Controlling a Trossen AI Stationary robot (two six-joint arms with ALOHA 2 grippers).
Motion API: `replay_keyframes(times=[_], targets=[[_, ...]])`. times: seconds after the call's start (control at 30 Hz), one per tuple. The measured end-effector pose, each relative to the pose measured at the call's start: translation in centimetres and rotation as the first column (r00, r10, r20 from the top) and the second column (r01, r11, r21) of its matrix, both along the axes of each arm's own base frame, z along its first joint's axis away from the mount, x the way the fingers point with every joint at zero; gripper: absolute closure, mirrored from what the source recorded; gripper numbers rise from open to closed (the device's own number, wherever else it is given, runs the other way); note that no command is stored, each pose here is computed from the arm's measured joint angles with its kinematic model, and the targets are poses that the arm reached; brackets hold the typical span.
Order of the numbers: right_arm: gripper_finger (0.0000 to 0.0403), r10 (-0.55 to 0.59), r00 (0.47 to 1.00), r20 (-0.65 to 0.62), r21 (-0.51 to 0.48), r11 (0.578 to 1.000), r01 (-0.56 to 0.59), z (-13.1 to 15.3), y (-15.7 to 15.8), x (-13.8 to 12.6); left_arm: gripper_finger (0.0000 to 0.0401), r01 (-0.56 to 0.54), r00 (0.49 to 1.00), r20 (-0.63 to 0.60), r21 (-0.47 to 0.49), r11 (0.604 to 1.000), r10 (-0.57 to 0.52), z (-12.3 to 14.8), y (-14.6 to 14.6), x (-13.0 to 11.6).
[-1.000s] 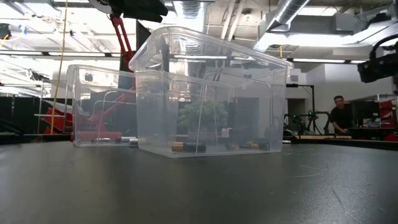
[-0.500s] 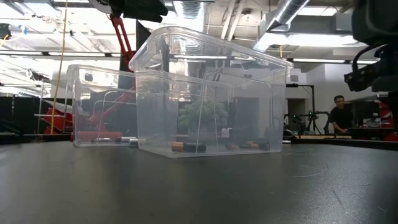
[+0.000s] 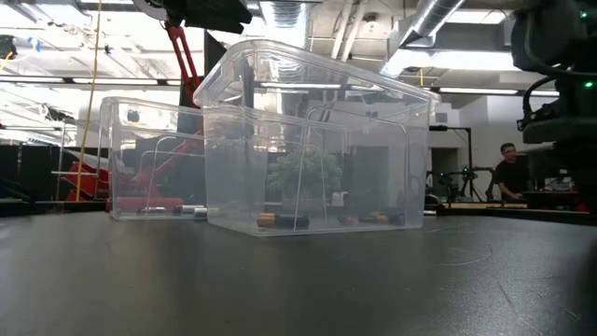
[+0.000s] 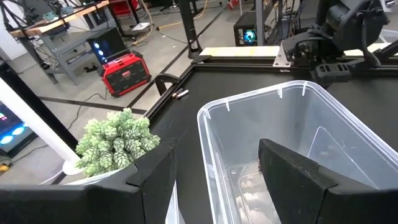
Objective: Sort batteries
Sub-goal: Put the brown battery into the bottom transparent bin
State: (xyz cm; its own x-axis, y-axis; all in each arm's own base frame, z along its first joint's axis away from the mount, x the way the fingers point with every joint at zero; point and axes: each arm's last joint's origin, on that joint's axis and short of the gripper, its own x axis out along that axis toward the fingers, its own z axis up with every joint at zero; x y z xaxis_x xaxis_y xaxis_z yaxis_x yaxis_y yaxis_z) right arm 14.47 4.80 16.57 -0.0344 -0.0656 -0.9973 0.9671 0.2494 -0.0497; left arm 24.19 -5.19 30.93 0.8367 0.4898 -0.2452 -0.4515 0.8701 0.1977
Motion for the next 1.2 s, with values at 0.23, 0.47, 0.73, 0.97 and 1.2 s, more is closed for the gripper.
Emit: replay_keyframes(times=[0.23,0.47,0.73,0.97,1.2], targets=[[0.0085,-0.23,0.973,0.014,-0.016,0.973,0.23,-0.1,0.9,-0.2,0.0182,0.0,1.0,0.002,-0.006,1.0,0.0,0.0,0.0,0.0],[0.0085,-0.375,0.927,-0.016,-0.073,0.925,0.373,-1.0,1.8,-0.3,0.0182,0.03,0.999,-0.023,-0.002,1.0,-0.03,-0.2,-0.1,0.0],[0.0085,-0.428,0.902,-0.049,-0.126,0.899,0.419,-2.4,1.8,0.5,0.0182,0.036,0.999,-0.032,0.015,0.999,-0.036,-0.2,-0.1,0.0],[0.0085,-0.438,0.898,-0.055,-0.138,0.894,0.427,-2.6,1.7,0.7,0.0182,0.045,0.999,-0.026,0.037,0.998,-0.044,0.0,-0.1,0.1],[0.0085,-0.294,0.95,-0.105,-0.137,0.95,0.279,-1.6,1.7,0.7,0.0182,0.054,0.999,-0.013,0.062,0.997,-0.053,0.3,-0.1,0.2]])
